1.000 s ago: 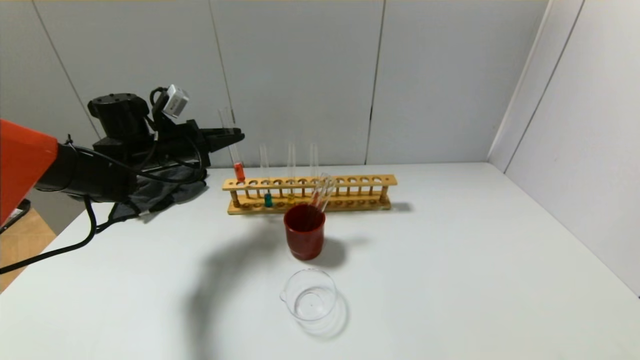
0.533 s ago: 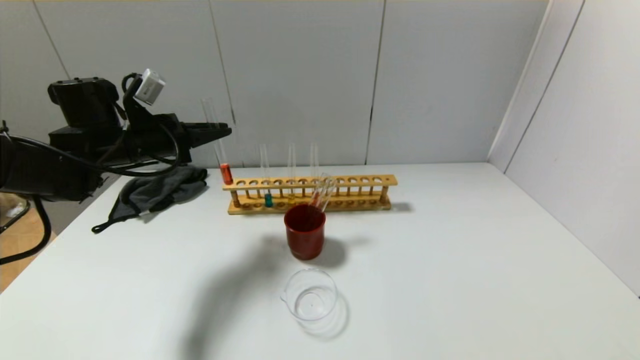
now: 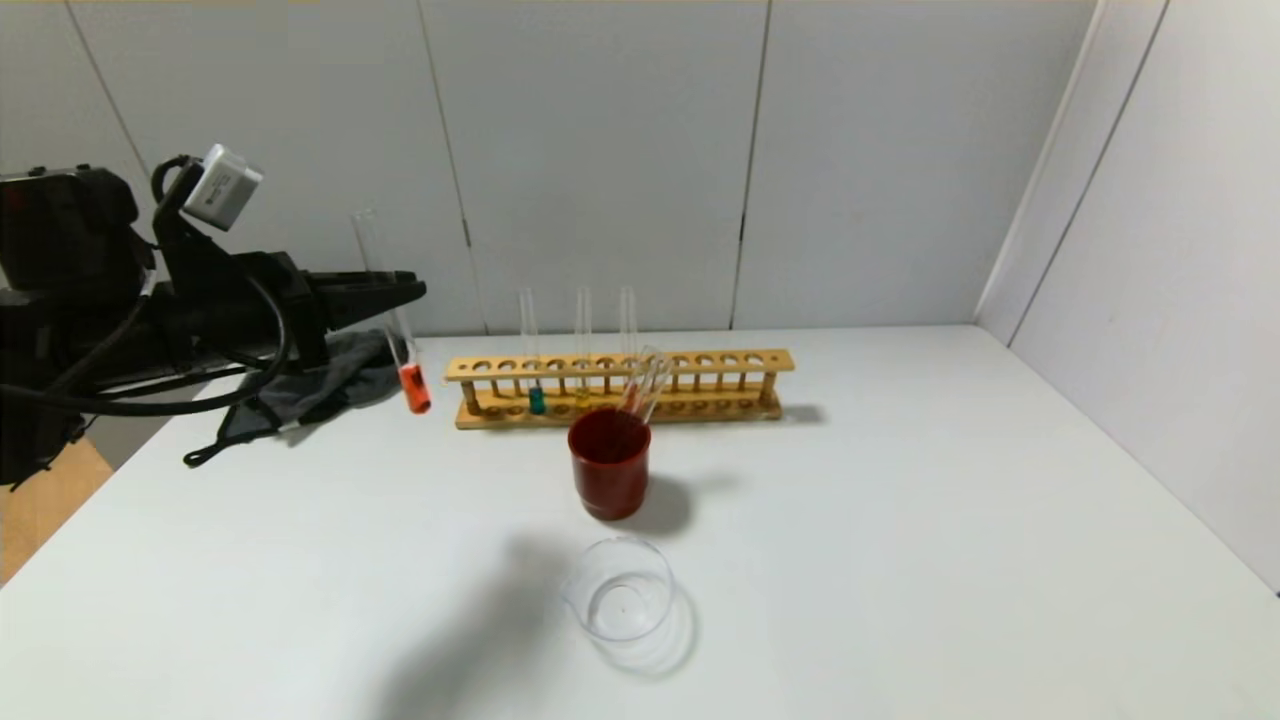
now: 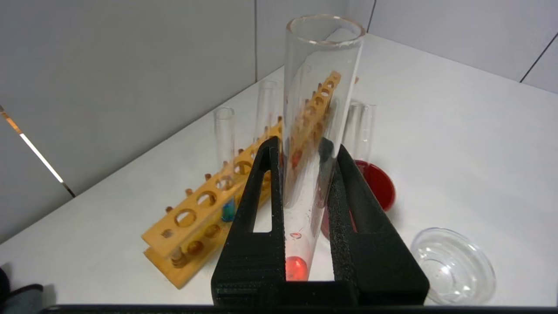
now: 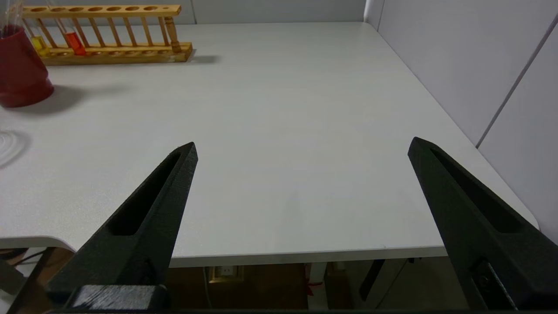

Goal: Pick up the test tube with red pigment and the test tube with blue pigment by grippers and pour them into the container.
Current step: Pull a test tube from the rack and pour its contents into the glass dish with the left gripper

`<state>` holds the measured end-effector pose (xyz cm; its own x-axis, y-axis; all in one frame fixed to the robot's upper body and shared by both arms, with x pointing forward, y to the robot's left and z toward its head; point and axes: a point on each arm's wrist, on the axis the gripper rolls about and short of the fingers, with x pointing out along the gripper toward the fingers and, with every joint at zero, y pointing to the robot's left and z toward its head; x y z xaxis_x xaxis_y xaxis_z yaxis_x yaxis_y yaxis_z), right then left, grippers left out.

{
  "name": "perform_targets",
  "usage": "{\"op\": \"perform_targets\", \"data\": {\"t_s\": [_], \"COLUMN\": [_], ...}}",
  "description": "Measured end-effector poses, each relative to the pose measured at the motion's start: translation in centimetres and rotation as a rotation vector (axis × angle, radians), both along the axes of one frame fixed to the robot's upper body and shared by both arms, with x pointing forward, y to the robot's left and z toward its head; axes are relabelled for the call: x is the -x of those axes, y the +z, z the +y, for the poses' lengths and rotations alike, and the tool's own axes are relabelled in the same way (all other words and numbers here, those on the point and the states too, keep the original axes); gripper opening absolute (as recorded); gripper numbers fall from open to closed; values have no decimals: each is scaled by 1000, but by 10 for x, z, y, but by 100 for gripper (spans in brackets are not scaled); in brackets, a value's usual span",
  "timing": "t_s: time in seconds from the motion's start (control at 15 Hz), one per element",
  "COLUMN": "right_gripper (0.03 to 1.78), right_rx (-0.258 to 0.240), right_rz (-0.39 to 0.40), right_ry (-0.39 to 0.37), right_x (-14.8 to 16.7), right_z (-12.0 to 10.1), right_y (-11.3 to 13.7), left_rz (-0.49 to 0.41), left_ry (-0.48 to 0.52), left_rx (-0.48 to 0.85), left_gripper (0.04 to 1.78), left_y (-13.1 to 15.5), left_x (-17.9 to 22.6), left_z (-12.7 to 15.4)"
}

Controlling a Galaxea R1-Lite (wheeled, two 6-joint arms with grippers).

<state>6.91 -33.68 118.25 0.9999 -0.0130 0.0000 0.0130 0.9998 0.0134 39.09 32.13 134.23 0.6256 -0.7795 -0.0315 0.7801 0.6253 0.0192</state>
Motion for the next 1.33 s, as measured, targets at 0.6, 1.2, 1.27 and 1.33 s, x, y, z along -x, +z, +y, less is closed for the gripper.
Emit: {"op": "perform_targets", "data": {"t_s": [0.6,1.2,1.27,1.33], "right_gripper": [170,170,170,170], "right_rx": [0,0,0,0], "right_rz": [0,0,0,0], "right_ry": [1,1,0,0], "right_x": [0,0,0,0], "right_z": [0,0,0,0], "right_y": [0,0,0,0], "left_rz": [-3,60,64,65], "left_ry": [42,-11,2,26], "left_rx": [-45,-66,-81,-105], "left_gripper": [33,33,33,33], "left_y": [-20,-46,-49,-54], "left_x": [85,118,117,114], "left_z": [-5,-22,-22,-22]}}
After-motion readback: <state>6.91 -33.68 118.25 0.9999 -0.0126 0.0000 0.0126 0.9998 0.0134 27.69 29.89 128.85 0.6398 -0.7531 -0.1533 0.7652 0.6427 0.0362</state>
